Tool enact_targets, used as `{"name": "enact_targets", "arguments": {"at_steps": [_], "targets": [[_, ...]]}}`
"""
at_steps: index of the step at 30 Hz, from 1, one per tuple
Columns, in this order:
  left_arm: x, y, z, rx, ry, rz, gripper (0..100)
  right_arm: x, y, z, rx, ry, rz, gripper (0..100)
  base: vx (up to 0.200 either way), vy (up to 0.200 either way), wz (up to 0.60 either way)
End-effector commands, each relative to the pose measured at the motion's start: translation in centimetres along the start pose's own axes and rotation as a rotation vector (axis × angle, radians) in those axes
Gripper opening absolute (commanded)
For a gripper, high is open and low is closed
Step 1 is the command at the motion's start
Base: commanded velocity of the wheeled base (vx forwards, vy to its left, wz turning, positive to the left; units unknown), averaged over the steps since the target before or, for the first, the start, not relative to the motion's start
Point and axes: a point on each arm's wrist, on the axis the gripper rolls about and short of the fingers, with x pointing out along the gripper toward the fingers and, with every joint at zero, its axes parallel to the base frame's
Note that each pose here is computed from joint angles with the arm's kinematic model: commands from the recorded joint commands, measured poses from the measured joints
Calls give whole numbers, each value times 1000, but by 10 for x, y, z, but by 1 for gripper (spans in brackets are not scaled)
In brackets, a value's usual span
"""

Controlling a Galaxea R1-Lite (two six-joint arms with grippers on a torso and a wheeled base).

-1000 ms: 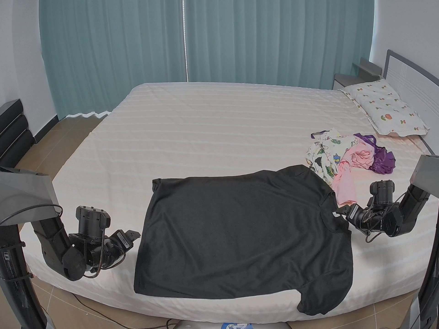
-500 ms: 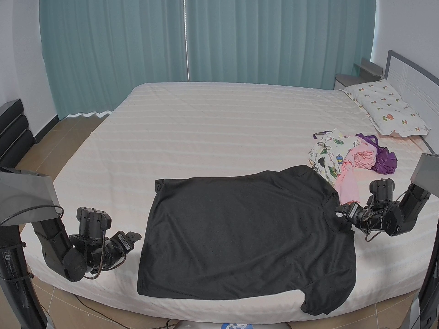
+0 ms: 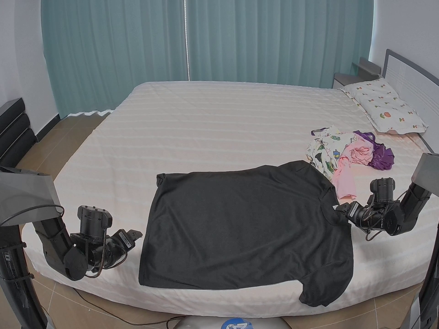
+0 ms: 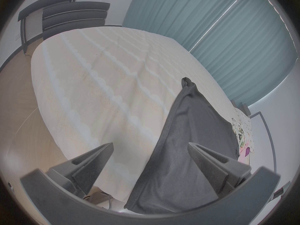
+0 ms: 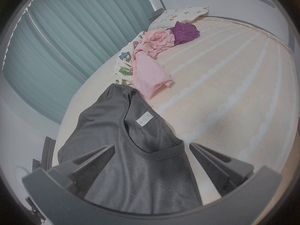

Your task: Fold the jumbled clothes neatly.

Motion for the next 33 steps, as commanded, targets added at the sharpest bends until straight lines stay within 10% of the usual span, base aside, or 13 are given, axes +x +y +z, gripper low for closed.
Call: {"name": "enact_targets", "arguments": {"at_steps": [1, 33], "targets": [[0, 0, 0, -1, -2, -1, 100, -3, 2, 3, -1, -11, 9, 100, 0, 200, 0], [9, -25, 14, 8, -66, -82, 100, -17, 9, 11, 16, -44, 33, 100, 38, 50, 0]]}}
